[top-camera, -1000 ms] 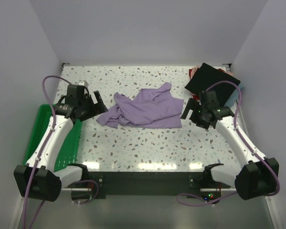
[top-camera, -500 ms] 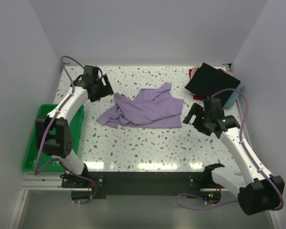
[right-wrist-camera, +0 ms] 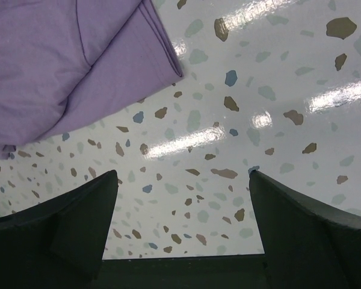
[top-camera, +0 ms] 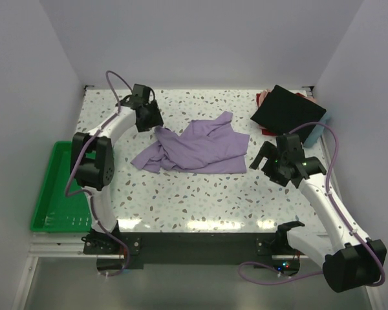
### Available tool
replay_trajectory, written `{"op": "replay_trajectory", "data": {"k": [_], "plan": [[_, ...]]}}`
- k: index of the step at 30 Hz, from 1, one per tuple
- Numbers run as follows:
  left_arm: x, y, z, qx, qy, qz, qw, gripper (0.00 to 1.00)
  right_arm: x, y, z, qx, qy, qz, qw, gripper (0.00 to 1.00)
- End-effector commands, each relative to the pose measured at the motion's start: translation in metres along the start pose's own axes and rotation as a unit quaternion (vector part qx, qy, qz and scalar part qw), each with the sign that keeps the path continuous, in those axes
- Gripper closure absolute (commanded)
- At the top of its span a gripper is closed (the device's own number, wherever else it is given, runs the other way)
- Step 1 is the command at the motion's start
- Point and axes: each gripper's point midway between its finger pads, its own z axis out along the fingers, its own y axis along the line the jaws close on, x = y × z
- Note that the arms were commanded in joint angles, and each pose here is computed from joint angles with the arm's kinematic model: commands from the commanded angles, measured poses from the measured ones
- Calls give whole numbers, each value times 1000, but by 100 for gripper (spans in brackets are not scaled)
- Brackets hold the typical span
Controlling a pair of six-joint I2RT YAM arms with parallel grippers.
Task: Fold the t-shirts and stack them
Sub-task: Flatten the tshirt out
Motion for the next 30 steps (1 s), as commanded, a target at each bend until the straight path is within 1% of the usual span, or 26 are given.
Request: {"op": "replay_trajectory", "data": {"k": [1, 3, 4, 5, 9, 16, 21, 27, 29, 30], "plan": [[-18, -8, 2, -2, -23, 10, 1000, 37, -9, 3, -7, -1, -20, 20, 1000, 7], [-14, -2, 9, -15, -16, 15, 1000, 42, -8, 3, -7, 0, -21, 23, 1000, 7], [-10, 0, 14, -20, -10, 17, 1000, 46, -7, 2, -7, 1, -20, 24, 1000, 7], [-10, 1, 16, -21, -9, 19, 1000, 48, -8, 2, -7, 1, -21, 27, 999, 7], [-3, 3, 26, -23, 6, 26, 999, 49, -9, 2, -8, 3, -23, 33, 999, 7], [-9, -3, 29, -13, -1, 30, 999, 50, -11, 5, -9, -2, -28, 42, 999, 8], [-21, -13, 22, 5, -19, 27, 999, 50, -10, 4, -13, -3, -30, 51, 998, 8], [-14, -15, 34, 12, -4, 24, 1000, 51, -5, -2, -18, 0, -30, 60, 998, 9], [-12, -14, 39, 10, 1, 25, 1000, 54, -4, -3, -20, 1, -30, 61, 998, 9], [-12, -15, 40, 12, 3, 26, 1000, 62, -3, -5, -21, 4, -29, 61, 998, 9]]}}
